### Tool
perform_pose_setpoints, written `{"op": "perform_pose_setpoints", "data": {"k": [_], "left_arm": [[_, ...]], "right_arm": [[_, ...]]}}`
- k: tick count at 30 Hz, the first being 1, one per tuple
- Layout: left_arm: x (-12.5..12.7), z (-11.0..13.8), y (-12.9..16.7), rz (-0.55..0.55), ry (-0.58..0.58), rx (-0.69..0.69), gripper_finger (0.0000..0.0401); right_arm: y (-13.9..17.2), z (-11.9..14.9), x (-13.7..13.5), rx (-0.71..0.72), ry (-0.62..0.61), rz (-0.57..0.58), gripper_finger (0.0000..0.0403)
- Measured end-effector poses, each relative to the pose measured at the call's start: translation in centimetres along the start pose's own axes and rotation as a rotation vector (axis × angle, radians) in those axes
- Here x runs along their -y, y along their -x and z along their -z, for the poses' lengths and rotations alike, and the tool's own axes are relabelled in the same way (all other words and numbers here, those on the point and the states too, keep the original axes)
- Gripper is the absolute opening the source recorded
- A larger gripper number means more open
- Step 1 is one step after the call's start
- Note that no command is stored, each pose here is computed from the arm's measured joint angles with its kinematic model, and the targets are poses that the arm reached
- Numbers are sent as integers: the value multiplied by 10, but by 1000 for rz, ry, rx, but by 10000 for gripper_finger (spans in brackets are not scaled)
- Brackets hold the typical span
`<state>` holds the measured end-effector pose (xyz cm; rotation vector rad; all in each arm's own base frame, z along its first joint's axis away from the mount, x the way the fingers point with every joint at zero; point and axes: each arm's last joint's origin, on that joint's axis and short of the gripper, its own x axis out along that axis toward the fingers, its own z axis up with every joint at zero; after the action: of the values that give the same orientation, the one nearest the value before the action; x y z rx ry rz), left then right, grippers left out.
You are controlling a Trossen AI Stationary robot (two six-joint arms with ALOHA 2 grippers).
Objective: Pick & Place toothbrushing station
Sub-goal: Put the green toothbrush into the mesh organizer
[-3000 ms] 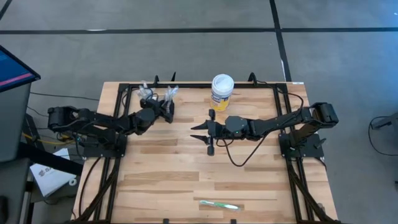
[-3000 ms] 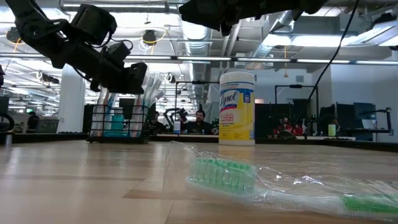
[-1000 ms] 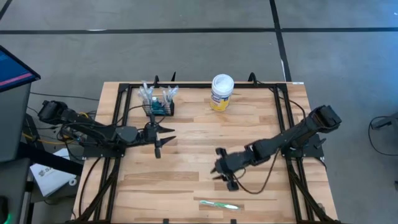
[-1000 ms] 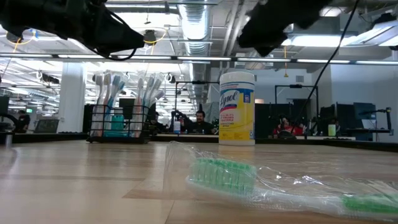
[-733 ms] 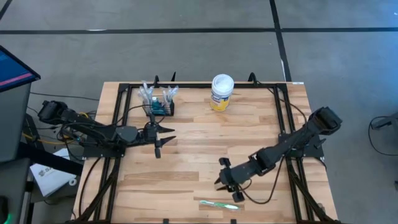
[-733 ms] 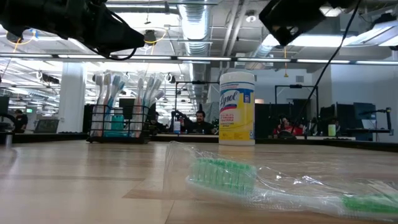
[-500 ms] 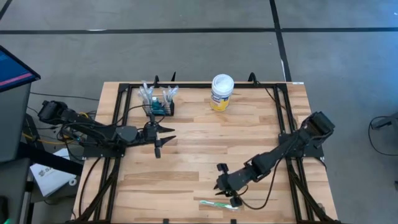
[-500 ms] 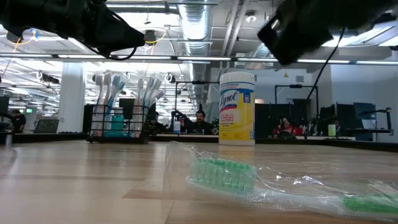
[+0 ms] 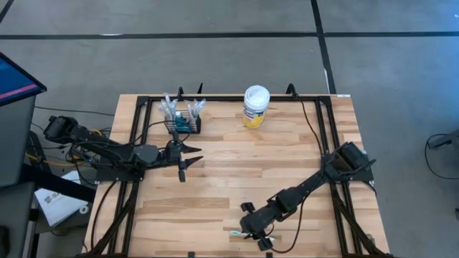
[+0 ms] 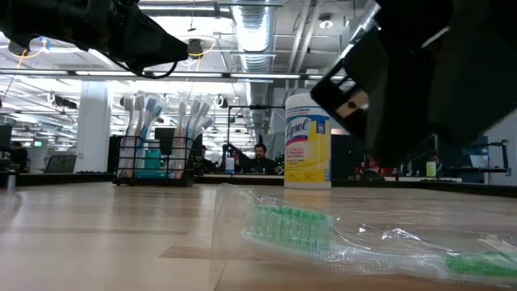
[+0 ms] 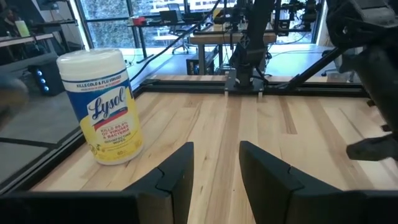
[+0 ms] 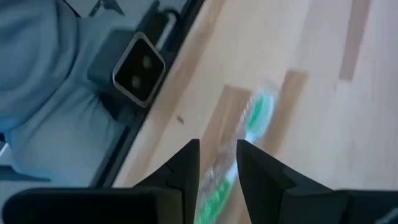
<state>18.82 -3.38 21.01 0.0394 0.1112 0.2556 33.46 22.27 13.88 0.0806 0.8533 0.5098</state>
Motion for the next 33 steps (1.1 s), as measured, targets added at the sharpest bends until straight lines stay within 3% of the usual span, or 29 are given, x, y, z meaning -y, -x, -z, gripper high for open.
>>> {"op": "perform_pose_setpoints", "data": {"k": [25,33], "left_arm": [[0,1,0,0,1,-5,121],[0,2,0,0,14,-13,121]], "right_arm": [[-3,2,4,-45,-45,10,98],[-23,16,10,-80,-104,-9,98]]}}
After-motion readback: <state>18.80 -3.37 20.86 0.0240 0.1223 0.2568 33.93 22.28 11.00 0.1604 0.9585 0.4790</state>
